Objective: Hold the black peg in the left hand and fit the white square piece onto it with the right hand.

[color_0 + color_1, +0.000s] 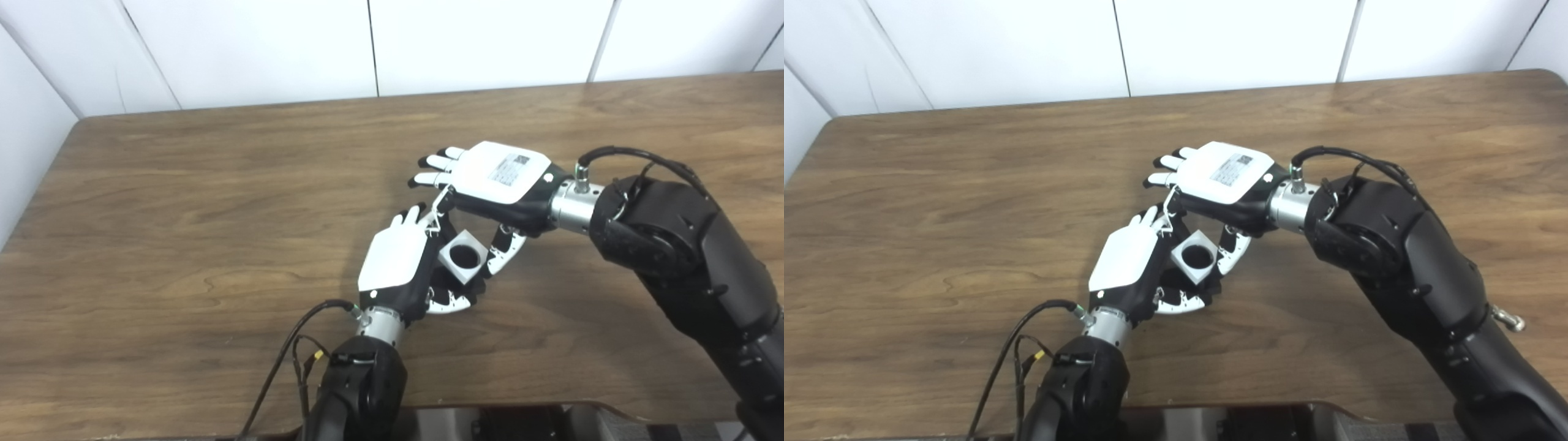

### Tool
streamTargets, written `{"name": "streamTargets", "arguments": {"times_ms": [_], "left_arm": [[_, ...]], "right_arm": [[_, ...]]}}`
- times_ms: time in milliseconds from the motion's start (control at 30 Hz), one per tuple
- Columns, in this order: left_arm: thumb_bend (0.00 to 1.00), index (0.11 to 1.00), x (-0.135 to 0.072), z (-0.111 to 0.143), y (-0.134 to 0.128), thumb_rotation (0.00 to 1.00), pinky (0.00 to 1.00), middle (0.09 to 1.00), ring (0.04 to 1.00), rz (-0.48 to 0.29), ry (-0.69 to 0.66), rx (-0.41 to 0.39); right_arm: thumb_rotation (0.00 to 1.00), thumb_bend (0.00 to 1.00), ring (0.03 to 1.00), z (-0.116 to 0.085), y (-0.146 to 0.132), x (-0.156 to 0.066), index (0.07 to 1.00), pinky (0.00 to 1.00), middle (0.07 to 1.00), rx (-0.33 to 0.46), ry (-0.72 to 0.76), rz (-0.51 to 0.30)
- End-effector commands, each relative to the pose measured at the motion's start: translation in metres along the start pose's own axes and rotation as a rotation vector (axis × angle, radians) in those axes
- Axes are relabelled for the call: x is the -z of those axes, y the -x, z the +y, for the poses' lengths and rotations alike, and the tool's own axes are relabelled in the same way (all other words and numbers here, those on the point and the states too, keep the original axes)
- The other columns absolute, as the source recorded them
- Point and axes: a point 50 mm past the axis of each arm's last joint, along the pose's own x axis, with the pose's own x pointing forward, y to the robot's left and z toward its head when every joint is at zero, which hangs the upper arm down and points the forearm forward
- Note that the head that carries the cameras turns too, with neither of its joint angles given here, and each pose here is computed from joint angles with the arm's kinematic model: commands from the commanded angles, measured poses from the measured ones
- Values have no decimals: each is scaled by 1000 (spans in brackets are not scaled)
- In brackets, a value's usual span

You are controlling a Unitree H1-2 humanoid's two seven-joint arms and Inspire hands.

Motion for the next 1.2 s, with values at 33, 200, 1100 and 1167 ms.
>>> {"name": "streamTargets", "arguments": {"times_ms": [33,200,1100,1167], "left_arm": [[525,485,-19,7,0,70,1000,928,1000,-73,8,-47],[525,485,-18,8,-1,70,1000,928,1000,-67,10,-48],[524,486,-19,14,-5,72,1000,916,1000,-72,-8,-55],[524,485,-19,14,-5,72,1000,914,1000,-72,-8,-56]], "right_arm": [[157,524,1000,-13,-2,6,492,1000,944,40,39,10],[158,524,1000,-11,-2,5,492,1000,947,33,44,10],[155,524,1000,-3,-3,4,493,1000,946,15,51,11],[155,524,1000,-2,-3,4,493,1000,948,12,51,11]]}}
